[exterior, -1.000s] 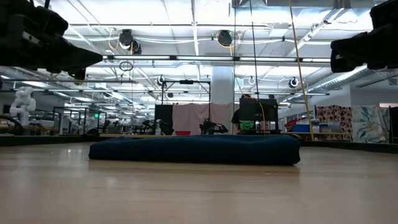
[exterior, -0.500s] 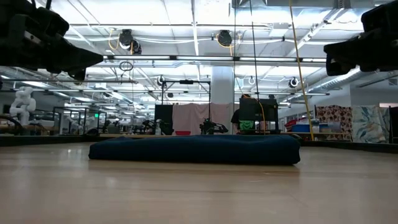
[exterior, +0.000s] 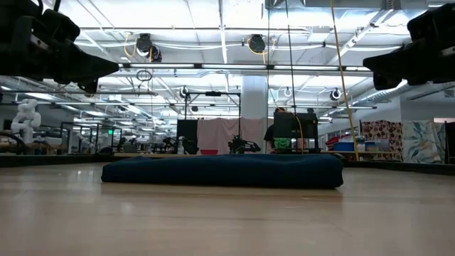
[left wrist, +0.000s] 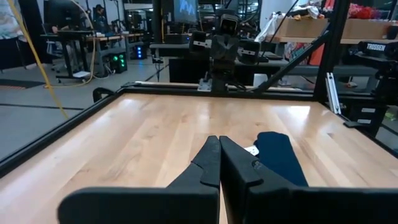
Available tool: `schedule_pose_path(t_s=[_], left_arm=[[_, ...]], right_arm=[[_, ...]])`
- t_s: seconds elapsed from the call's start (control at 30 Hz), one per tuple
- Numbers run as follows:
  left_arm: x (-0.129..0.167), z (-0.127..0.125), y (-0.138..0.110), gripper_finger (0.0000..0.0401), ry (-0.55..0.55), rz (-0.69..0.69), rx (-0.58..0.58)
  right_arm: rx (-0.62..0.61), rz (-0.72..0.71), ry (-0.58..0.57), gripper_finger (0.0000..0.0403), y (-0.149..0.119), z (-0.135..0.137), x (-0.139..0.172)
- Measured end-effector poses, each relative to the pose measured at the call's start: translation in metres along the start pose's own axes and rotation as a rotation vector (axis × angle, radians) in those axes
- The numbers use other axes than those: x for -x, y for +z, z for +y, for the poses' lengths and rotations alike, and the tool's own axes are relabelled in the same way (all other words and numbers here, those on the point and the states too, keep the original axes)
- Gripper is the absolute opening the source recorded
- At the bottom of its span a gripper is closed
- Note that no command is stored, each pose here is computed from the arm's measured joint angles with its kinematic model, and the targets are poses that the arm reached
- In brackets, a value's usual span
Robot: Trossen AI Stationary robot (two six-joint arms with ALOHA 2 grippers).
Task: Roll towel into tight, uniform cylinder
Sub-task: Return to Home Position
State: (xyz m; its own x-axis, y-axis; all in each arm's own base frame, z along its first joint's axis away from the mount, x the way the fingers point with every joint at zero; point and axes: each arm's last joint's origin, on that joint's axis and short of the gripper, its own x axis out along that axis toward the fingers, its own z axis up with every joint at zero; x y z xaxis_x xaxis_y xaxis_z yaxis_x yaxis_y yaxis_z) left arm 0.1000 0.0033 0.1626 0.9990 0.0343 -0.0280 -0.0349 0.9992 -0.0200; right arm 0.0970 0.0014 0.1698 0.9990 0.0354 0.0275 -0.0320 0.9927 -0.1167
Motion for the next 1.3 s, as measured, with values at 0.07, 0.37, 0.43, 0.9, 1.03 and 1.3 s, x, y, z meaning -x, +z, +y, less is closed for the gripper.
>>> schedule_pose_path(t_s=[0.07,0.37,0.43,0.9,1.03,1.3], left_arm=[[0.0000,0.0000,0.0000,0.0000,0.001,0.000,0.000],[0.0000,0.0003,-0.0001,0.0000,0.006,0.001,-0.003],[0.0000,0.0003,-0.0001,0.0000,0.008,0.001,-0.003],[0.0002,0.0003,0.0001,0.0002,0.007,-0.002,0.000],[0.0002,0.0002,0.0002,0.0016,0.006,-0.002,-0.001],[0.0002,0.0002,0.0006,0.0025,0.006,-0.007,-0.001]], right_arm=[[0.001,0.001,0.004,0.0000,-0.0001,0.0001,-0.0001],[-0.053,0.004,0.019,0.0000,-0.0004,0.0006,-0.0004],[-0.052,0.004,0.020,0.0000,-0.0004,0.0006,-0.0004],[-0.052,0.004,0.020,0.0000,-0.0004,0.0006,-0.0004],[-0.052,0.004,0.020,0.0000,-0.0004,0.0006,-0.0004],[-0.052,0.004,0.020,0.0000,-0.0004,0.0006,-0.0004]])
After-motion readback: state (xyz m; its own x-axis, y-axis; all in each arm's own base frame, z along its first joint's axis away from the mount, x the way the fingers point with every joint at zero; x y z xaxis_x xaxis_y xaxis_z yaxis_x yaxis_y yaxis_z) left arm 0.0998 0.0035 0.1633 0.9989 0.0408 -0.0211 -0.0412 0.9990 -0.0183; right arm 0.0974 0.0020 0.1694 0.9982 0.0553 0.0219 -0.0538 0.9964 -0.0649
